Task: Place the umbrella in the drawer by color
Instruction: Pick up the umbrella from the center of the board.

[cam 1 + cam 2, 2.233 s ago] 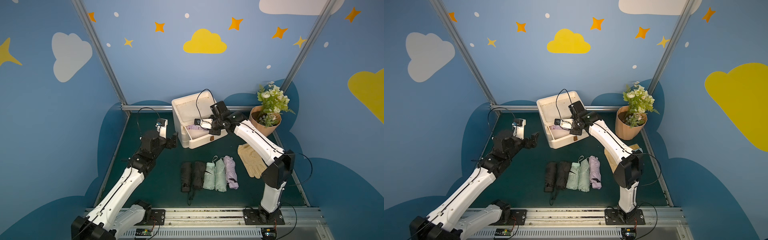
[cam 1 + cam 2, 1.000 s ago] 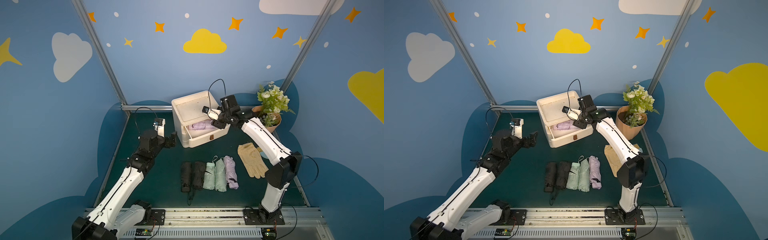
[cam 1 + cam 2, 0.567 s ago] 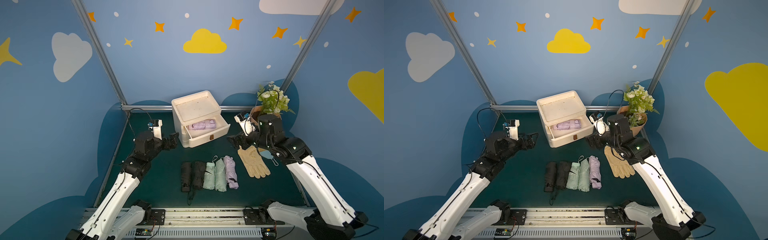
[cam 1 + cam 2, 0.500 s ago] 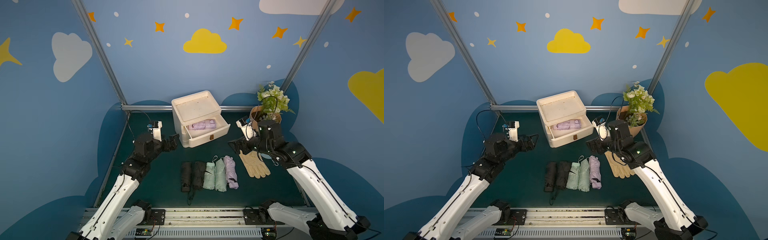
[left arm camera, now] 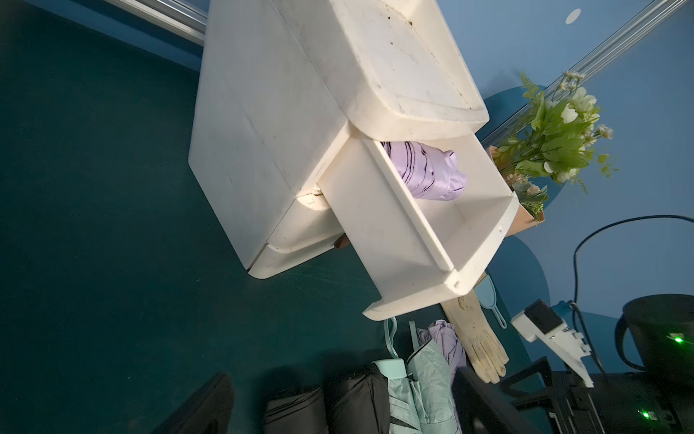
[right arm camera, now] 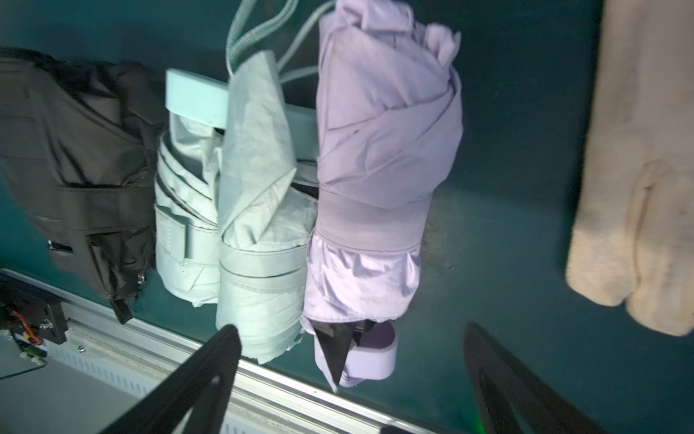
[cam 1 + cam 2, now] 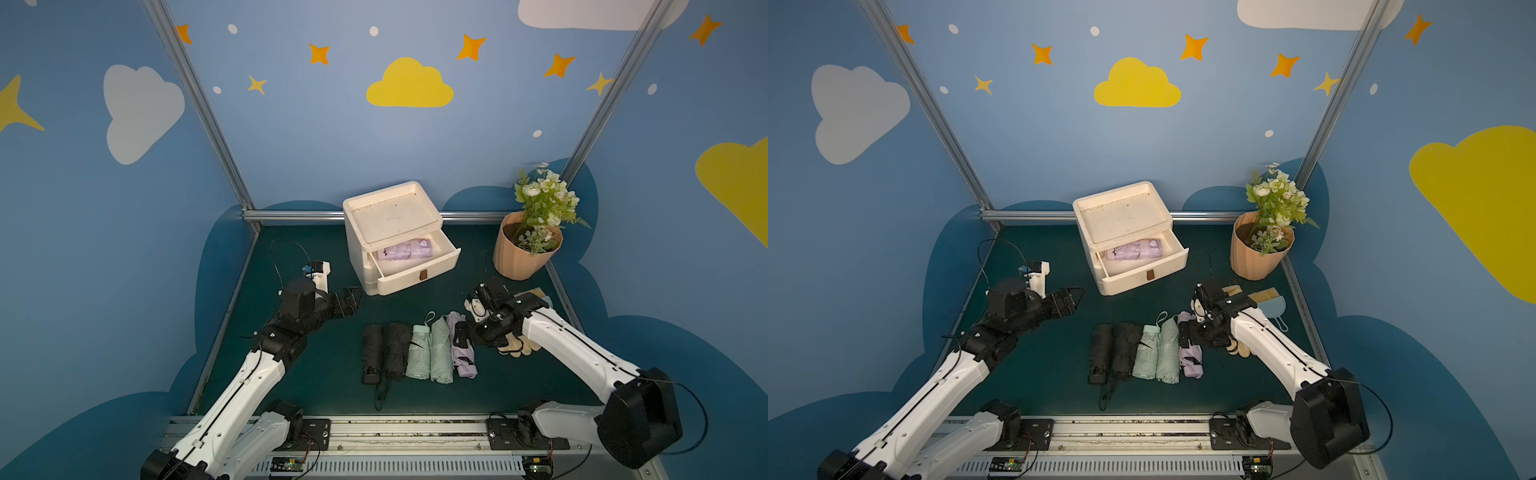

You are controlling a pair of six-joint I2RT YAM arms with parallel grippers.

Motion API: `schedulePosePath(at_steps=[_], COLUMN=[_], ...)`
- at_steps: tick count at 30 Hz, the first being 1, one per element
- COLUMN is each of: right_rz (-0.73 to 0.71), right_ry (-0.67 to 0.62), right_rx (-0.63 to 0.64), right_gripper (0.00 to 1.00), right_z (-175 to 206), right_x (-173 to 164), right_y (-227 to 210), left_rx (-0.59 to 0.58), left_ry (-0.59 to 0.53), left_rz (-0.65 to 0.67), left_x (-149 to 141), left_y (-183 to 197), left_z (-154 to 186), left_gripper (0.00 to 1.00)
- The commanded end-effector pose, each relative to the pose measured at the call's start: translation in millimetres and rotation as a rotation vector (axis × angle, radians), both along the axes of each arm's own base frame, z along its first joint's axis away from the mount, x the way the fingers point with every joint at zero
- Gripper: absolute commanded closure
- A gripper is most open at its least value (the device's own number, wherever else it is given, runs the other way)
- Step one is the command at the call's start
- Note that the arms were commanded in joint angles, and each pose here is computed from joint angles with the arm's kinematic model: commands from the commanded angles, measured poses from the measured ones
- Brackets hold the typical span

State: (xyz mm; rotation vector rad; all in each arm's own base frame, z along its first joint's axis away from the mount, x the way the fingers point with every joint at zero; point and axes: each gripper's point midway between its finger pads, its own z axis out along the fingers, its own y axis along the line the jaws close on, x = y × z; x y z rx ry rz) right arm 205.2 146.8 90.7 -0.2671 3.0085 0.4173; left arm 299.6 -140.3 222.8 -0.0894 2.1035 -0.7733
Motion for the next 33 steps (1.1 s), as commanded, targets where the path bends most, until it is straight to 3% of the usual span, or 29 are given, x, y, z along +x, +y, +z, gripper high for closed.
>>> schedulePosePath(at_steps=[1,5,13,19,26,30,33], right_rz=[0.003,0.003,-0.014,-0.014,-0.016,0.004,0.049], right_ry=[0.079,0.135,0.132,0.145,0.006,-0.107,-0.228], right_rx=[0.051,0.038,-0.039,-0.081,-0.038,0.014,0.122], right_gripper=[0.1,0.18,0.23,0.38,0.61,0.62,0.62], right_z=[-11.7,-33.3,-57.5,-69.3,-33.4,0.2,39.0], right_x=[1.8,5.2,16.2,17.6,24.2,29.1,32.5], right_y=[11.3,14.9,5.7,0.7,-5.3,-7.0,5.5], left_rx=[-0.005,0.002,0.021,0.019,-0.004,-0.055,-0.137], left_ry=[-0.032,-0.037,-0.059,-0.068,-0.089,-0.103,-0.112], left_rz=[-0.008,-0.004,0.011,0.002,-0.03,-0.061,-0.117], left_x=[4.4,3.8,2.6,2.6,2.9,3.2,1.7], left_y=[-2.0,-0.8,4.0,2.7,-4.1,-12.7,-27.3], left_z=[13.3,13.2,16.9,20.1,27.6,35.6,47.5], left_gripper=[0.07,0.07,0.07,0.07,0.07,0.07,0.07])
